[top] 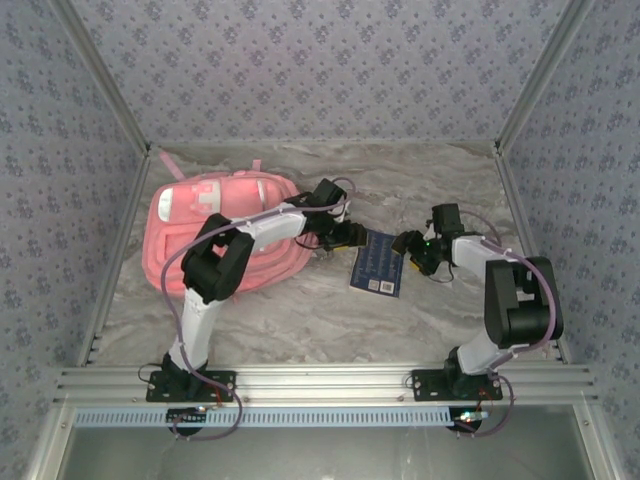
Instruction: Pack books, pencil case, and school supplies into a backpack
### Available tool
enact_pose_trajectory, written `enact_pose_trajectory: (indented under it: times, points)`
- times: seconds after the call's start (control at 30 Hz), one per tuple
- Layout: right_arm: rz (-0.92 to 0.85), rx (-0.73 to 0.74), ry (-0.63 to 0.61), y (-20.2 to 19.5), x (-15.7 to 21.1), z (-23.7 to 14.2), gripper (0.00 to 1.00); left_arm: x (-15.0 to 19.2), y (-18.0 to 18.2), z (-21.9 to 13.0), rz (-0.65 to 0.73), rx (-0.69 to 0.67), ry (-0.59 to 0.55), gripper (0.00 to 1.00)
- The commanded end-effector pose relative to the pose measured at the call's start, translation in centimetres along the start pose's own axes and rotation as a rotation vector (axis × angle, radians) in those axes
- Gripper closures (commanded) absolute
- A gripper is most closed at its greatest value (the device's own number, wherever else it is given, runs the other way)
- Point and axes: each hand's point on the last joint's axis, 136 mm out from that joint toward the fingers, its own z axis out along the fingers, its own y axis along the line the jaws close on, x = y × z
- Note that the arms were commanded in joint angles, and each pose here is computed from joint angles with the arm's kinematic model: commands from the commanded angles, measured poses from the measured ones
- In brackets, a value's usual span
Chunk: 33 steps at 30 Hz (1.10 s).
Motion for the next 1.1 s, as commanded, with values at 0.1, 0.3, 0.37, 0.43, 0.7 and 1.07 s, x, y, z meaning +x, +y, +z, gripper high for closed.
enact_pose_trajectory:
  times: [0.1, 0.3, 0.37, 0.43, 0.7, 1.07]
  points:
    - [0.011, -0.021, 0.023, 0.0, 0.2, 1.4, 0.36, 0.2, -1.4, 1.6, -0.005, 0.068, 0.044, 0.39]
    - [-0.012, -0.003, 0.074, 0.3, 1.4, 3.0, 0.37, 0.4, -3.1, 2.3, 0.003, 0.126, 0.071, 0.42]
    - [-0.016, -0.002, 0.083, 0.4, 1.7, 3.4, 0.37, 0.6, -4.0, 2.3, 0.014, 0.153, 0.084, 0.43]
    - [-0.014, -0.004, 0.09, 0.5, 1.9, 3.6, 0.37, 0.6, -4.6, 2.1, 0.023, 0.164, 0.087, 0.44]
    - [-0.006, -0.014, 0.103, 0.6, 2.1, 3.7, 0.38, 0.3, -6.5, 0.0, 0.037, 0.204, 0.064, 0.59]
    - [0.008, -0.028, 0.107, 0.6, 2.2, 3.8, 0.4, 0.3, -7.8, -0.4, 0.008, 0.291, 0.061, 0.77]
